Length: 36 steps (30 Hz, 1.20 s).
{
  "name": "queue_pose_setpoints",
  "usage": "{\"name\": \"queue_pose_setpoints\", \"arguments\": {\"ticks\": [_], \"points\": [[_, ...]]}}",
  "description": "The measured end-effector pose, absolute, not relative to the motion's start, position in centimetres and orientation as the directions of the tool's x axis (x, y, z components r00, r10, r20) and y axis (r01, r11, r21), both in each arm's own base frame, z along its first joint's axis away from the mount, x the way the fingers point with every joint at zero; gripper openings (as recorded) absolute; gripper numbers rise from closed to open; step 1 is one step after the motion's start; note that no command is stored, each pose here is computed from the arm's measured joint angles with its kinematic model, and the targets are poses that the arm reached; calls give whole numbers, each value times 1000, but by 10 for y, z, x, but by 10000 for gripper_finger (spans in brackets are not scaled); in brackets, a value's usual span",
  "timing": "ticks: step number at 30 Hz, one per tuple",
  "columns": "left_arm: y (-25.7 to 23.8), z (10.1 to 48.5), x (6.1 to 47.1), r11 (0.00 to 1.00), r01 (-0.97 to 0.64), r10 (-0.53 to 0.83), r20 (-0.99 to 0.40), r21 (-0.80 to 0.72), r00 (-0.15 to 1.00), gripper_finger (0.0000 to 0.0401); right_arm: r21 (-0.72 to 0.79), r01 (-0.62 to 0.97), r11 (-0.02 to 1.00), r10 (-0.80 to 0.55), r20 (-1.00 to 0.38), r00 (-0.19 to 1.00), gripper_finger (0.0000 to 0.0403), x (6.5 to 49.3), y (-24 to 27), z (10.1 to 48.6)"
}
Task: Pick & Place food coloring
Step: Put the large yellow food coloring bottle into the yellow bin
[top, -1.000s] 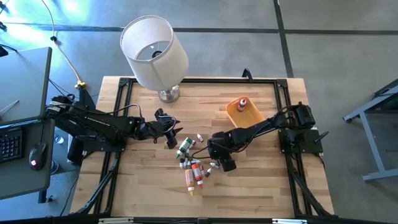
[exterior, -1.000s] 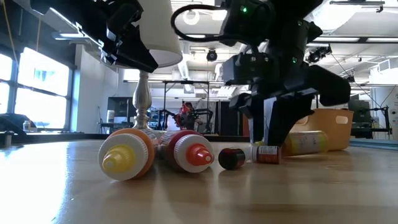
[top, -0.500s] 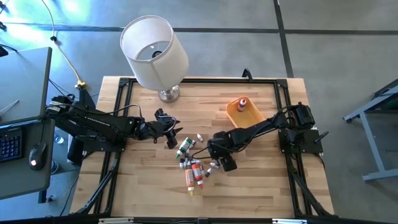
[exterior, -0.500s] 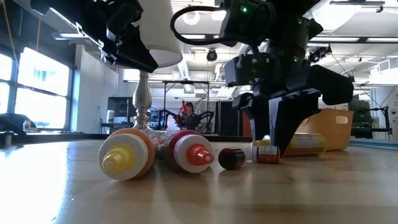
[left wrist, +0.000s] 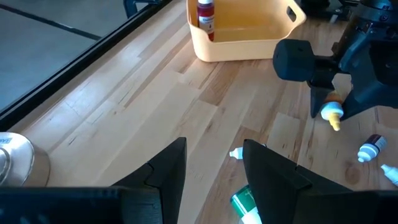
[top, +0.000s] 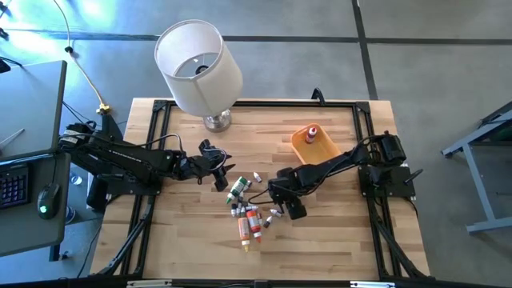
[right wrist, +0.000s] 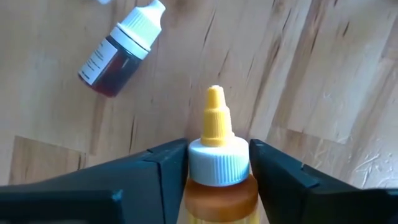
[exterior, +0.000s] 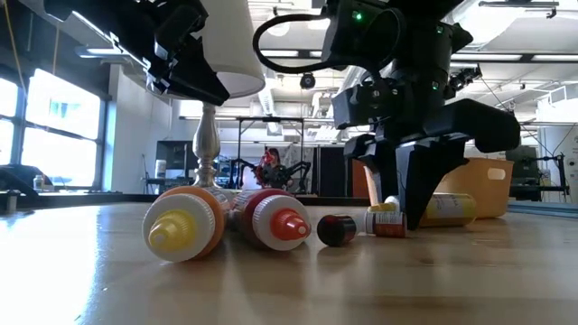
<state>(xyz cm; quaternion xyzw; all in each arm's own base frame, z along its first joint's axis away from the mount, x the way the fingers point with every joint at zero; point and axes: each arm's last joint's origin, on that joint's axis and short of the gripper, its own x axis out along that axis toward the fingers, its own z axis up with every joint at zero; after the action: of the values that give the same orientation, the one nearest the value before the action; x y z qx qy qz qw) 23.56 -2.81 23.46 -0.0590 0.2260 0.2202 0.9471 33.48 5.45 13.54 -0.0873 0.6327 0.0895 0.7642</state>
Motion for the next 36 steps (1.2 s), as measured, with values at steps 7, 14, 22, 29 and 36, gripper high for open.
{"name": "queue_pose_setpoints", "arguments": {"ticks": [7,14,22,29,36], "points": [[-28,235,236,901,-435,390,-454,7,801,156,-31,-241,970,19,-979,204,131,341,55,142],[-28,235,236,900,-436,391,-453,8,801,156,-152,-206,967,-91,-956,278,123,365,55,188],[-28,234,236,905,-426,382,-458,8,803,156,-438,-65,896,-416,-883,216,121,356,48,232],[-28,235,236,915,-401,375,-457,42,807,156,-559,129,819,-569,-762,309,121,307,47,248],[-29,235,236,916,-399,372,-457,41,808,156,-428,476,768,-640,-494,589,125,245,30,239]]}}
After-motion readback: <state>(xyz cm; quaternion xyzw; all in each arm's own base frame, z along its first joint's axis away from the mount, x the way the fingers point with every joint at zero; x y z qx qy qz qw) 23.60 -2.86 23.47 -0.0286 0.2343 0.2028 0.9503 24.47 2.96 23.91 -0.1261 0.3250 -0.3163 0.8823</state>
